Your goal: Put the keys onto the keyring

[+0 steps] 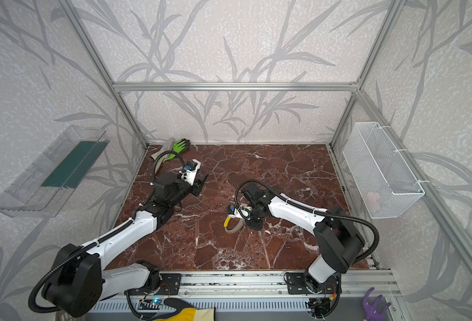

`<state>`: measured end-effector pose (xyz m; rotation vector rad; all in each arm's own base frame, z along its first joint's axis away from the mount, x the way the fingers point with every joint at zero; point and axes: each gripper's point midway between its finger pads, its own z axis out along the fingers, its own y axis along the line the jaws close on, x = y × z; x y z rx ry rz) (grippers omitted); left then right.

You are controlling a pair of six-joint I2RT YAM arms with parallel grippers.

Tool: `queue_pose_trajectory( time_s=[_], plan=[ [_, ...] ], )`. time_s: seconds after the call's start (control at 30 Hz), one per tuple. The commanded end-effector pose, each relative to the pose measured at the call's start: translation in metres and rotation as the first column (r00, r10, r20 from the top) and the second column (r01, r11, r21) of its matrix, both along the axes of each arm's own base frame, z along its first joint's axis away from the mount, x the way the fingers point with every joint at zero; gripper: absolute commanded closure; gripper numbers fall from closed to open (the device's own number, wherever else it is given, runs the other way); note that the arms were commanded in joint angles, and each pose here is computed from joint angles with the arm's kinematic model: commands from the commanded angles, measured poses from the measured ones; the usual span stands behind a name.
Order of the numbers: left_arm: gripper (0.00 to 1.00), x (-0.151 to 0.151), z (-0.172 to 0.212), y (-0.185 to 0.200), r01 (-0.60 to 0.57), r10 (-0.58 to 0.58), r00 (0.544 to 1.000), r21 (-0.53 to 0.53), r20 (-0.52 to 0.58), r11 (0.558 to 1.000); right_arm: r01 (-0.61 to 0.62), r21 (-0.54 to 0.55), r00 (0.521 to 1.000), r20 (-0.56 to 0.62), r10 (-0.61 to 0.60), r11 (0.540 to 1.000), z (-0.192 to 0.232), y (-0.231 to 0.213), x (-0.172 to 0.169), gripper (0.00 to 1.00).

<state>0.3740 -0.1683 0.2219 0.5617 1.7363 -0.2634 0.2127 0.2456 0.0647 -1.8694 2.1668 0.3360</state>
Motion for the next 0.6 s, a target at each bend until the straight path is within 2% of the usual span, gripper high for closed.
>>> queue_pose_trajectory(
  time_s=[0.0,0.1,0.2,0.27,0.33,0.4,0.43,0.47,0.5,0.57],
  plan=[
    [0.53,0.009,0.021,-0.007,0.017,-0.016,0.999,-0.024,0.049,1.0,-0.024,-0.12,1.0,-0.021,0.022,0.993,-0.014,-0.029,-0.014,1.0],
    [0.52,0.012,0.019,-0.008,0.013,-0.012,0.999,-0.017,0.042,1.0,-0.021,-0.192,0.999,-0.048,0.012,0.981,-0.027,-0.045,-0.019,1.0],
    [0.52,0.013,0.017,-0.003,-0.017,0.017,0.999,-0.016,0.036,1.0,-0.007,-0.222,0.999,-0.043,-0.003,0.975,-0.033,-0.054,-0.02,0.88],
    [0.52,0.014,0.017,0.006,-0.067,0.068,0.997,-0.015,0.034,0.998,0.01,-0.224,0.999,-0.031,-0.018,0.975,-0.031,-0.057,-0.02,0.65],
    [0.5,0.011,0.017,0.016,-0.117,0.117,0.992,-0.007,0.038,0.993,0.033,-0.216,0.999,-0.018,-0.038,0.976,-0.027,-0.061,-0.02,0.54],
    [0.47,0.007,0.016,0.033,-0.195,0.195,0.98,-0.001,0.041,0.981,0.083,-0.209,0.997,0.021,-0.08,0.974,-0.018,-0.068,-0.017,0.29],
    [0.44,0.004,0.015,0.042,-0.237,0.236,0.971,0.008,0.037,0.972,0.107,-0.199,0.994,0.038,-0.102,0.974,-0.012,-0.072,-0.016,0.2],
    [0.41,0.001,0.014,0.053,-0.285,0.284,0.958,0.015,0.037,0.958,0.15,-0.174,0.988,0.069,-0.14,0.973,-0.004,-0.076,-0.011,0.05],
    [0.34,-0.004,0.012,0.065,-0.337,0.336,0.941,0.02,0.038,0.941,0.198,-0.128,0.977,0.103,-0.186,0.972,0.006,-0.08,-0.005,0.01],
    [0.27,-0.013,0.008,0.091,-0.443,0.443,0.896,0.017,0.037,0.896,0.308,0.013,0.935,0.183,-0.305,0.951,0.029,-0.086,0.014,0.01]
  ],
)
